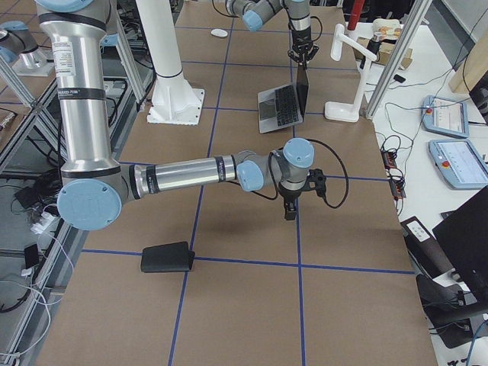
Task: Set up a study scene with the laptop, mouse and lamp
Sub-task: 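Lower the silver laptop with the left gripper in front of the lamp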
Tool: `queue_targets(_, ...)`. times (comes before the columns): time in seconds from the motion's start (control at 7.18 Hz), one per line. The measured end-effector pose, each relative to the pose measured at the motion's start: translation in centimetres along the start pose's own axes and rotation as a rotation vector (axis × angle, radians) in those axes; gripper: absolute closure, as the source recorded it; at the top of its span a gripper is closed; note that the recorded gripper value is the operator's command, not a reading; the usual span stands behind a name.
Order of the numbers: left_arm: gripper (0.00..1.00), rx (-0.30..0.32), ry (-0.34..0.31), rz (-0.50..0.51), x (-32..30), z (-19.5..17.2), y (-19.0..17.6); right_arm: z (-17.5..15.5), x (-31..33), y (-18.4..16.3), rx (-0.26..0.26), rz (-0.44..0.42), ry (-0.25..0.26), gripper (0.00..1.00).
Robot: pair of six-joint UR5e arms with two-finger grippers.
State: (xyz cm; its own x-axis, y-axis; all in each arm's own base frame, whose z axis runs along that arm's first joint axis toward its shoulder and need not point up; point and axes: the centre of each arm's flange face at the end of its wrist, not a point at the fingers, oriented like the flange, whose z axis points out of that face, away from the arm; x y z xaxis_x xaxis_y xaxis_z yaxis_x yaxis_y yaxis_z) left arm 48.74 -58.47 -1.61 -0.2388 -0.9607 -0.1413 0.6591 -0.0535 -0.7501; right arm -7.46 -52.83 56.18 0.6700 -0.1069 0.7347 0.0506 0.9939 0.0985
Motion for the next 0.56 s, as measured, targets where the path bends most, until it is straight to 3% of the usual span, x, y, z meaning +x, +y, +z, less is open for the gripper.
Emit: queue_targets(0.56, 1.0, -0.011, 0.017, 0.091, 0.9, 4.0, -1.8, 0.0, -0.1, -0.2, 0.0, -0.002, 0.0, 0.01)
